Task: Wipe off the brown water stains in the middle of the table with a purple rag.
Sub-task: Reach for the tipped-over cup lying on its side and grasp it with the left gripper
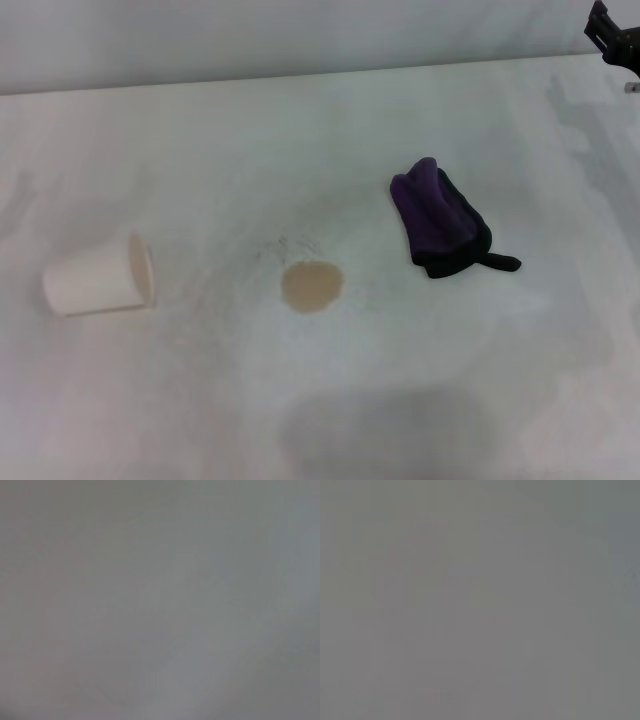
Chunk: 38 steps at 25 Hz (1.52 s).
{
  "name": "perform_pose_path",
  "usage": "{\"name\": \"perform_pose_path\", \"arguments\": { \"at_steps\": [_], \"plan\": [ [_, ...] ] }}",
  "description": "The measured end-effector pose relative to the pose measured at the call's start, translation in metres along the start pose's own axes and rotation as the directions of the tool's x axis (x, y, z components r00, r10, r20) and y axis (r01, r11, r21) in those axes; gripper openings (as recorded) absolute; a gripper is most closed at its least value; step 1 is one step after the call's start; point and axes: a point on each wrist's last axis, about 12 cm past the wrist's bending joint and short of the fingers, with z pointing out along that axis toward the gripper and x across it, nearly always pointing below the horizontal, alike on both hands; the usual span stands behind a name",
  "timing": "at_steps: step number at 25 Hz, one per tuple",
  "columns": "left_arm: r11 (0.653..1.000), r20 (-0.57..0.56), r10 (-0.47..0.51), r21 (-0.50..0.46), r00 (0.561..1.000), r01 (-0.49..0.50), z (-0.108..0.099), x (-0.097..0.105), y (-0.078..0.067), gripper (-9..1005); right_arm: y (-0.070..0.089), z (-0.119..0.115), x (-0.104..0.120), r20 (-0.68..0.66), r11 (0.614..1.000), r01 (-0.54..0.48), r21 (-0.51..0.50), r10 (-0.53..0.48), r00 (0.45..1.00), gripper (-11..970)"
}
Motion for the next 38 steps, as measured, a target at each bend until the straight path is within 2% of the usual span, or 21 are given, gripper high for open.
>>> {"name": "perform_pose_path", "arguments": {
  "at_steps": [3,4,5,7,9,12,19,22,24,25,26,28,32,35,36,37,38],
  "plan": [
    [0.994,-0.08,0.042,0.104,0.996,-0.033,0.011,-0.024,-0.004,886,0.002,0.002,-0.002,0.006,1.0,-0.001,-0.004,0.001,1.0,858],
    [0.986,-0.148,0.073,0.158,0.986,-0.05,0.021,-0.039,-0.008,886,0.004,0.004,-0.004,0.012,1.0,-0.001,-0.01,0.001,1.0,858],
    [0.986,-0.148,0.073,0.158,0.986,-0.05,0.021,-0.039,-0.008,885,0.004,0.004,-0.004,0.012,1.0,-0.001,-0.01,0.001,1.0,858],
    [0.979,-0.25,0.109,0.194,0.962,-0.061,0.035,-0.056,-0.012,885,0.007,0.007,-0.007,0.018,1.0,-0.001,-0.016,0.001,1.0,859],
    [0.975,-0.36,0.156,0.203,0.92,-0.086,0.049,-0.07,-0.016,884,0.011,0.009,-0.009,0.024,1.0,-0.002,-0.024,0.002,1.0,859],
    [0.965,-0.401,0.229,0.215,0.887,-0.152,0.06,-0.082,-0.021,883,0.015,0.012,-0.011,0.029,0.999,-0.003,-0.032,0.004,1.0,859],
    [0.949,-0.337,0.295,0.21,0.894,-0.235,0.066,-0.097,-0.022,881,0.018,0.014,-0.013,0.037,0.999,-0.026,-0.023,0.027,0.999,858],
    [0.94,-0.191,0.322,0.184,0.927,-0.288,0.054,-0.094,-0.016,880,0.016,0.014,-0.013,0.037,0.999,-0.04,-0.01,0.04,0.999,858],
    [0.927,-0.042,0.356,0.142,0.934,-0.347,0.04,-0.08,-0.014,879,0.015,0.013,-0.012,0.036,0.999,-0.044,-0.005,0.044,0.998,858],
    [0.927,-0.042,0.356,0.142,0.934,-0.347,0.04,-0.08,-0.014,879,0.014,0.012,-0.011,0.035,0.999,-0.046,-0.004,0.046,0.998,858],
    [0.906,0.1,0.408,0.076,0.908,-0.416,0.026,-0.068,-0.014,878,0.013,0.011,-0.01,0.033,0.999,-0.05,-0.001,0.05,0.998,858],
    [0.861,0.293,0.501,-0.068,0.815,-0.504,0.007,-0.056,-0.013,878,0.012,0.011,-0.01,0.033,0.999,-0.053,0.0,0.053,0.998,858],
    [0.851,0.316,0.52,-0.107,0.794,-0.515,0.004,-0.051,-0.01,877,0.005,0.005,-0.006,0.028,0.999,-0.051,0.016,0.05,0.998,858],
    [0.836,0.244,0.535,-0.014,0.809,-0.549,0.005,-0.061,-0.009,876,0.003,0.003,-0.004,0.023,0.999,-0.048,0.017,0.048,0.999,858],
    [0.83,0.19,0.54,0.039,0.82,-0.556,0.007,-0.069,-0.008,876,0.003,0.002,-0.003,0.02,0.999,-0.047,0.018,0.047,0.999,858],
    [0.84,0.122,0.525,0.089,0.842,-0.536,0.011,-0.074,-0.008,866,0.002,0.001,-0.002,0.017,0.999,-0.047,0.02,0.046,0.999,858],
    [0.878,-0.042,0.463,0.16,0.885,-0.452,0.019,-0.087,-0.007,856,0.001,-0.001,0.001,0.01,0.999,-0.045,0.022,0.045,0.999,858]
  ]
}}
